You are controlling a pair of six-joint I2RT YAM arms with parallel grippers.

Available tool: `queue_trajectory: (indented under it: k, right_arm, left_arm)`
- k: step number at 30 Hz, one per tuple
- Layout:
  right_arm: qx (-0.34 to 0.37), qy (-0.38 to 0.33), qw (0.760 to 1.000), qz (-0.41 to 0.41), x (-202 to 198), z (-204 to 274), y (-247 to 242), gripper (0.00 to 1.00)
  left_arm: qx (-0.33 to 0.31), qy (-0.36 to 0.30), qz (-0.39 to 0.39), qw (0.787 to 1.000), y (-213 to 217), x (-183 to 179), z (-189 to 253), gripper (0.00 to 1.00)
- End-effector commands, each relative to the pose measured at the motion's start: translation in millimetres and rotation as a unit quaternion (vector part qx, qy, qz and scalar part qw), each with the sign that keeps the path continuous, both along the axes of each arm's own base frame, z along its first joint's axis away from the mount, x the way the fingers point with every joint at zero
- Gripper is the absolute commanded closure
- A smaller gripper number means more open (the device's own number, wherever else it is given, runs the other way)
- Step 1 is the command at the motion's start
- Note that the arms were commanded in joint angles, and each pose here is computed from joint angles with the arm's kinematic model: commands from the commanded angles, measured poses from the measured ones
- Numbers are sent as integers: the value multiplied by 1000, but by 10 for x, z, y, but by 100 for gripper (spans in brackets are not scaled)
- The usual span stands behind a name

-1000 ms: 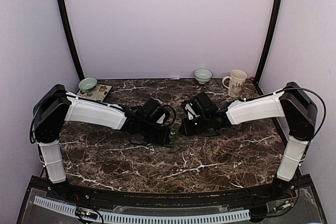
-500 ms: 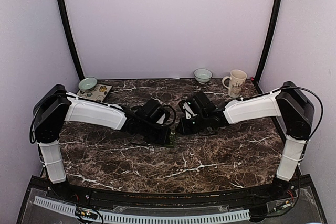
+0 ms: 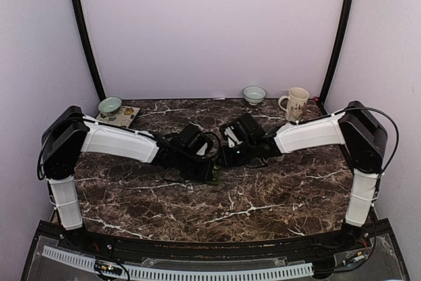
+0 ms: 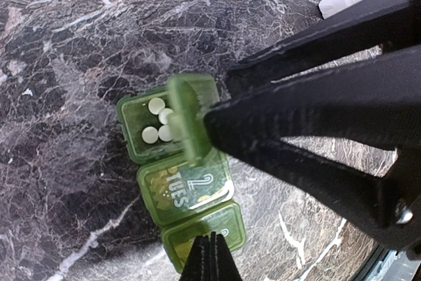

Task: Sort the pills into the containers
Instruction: Close the lid of the pill container in the compartment of the pill container.

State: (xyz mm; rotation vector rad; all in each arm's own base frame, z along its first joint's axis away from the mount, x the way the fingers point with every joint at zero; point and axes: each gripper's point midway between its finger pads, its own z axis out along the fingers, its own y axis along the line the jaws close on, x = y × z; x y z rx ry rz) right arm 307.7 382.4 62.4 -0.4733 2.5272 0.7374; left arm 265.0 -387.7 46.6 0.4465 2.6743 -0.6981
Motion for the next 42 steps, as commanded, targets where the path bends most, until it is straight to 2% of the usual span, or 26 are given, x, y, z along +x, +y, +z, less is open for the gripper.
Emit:
queue_trajectory:
  k: [1,15,31,42]
  right_arm:
    - [5,-2,1000,4,70,7,59,77]
    - [-21,10,1000,12,91,-95,74,62]
    - [-27,42,999,4,72,-208,104,60]
    - [-35,78,996,-22,86,-326,146,63]
  left_arm:
    - [25,11,-4,1000,48,-52,-106,100]
    - [27,11,-5,1000,49,-51,-110,100]
    - [22,10,-6,1000,31,-48,-110,100]
    - [14,7,-8,1000,14,-48,-112,100]
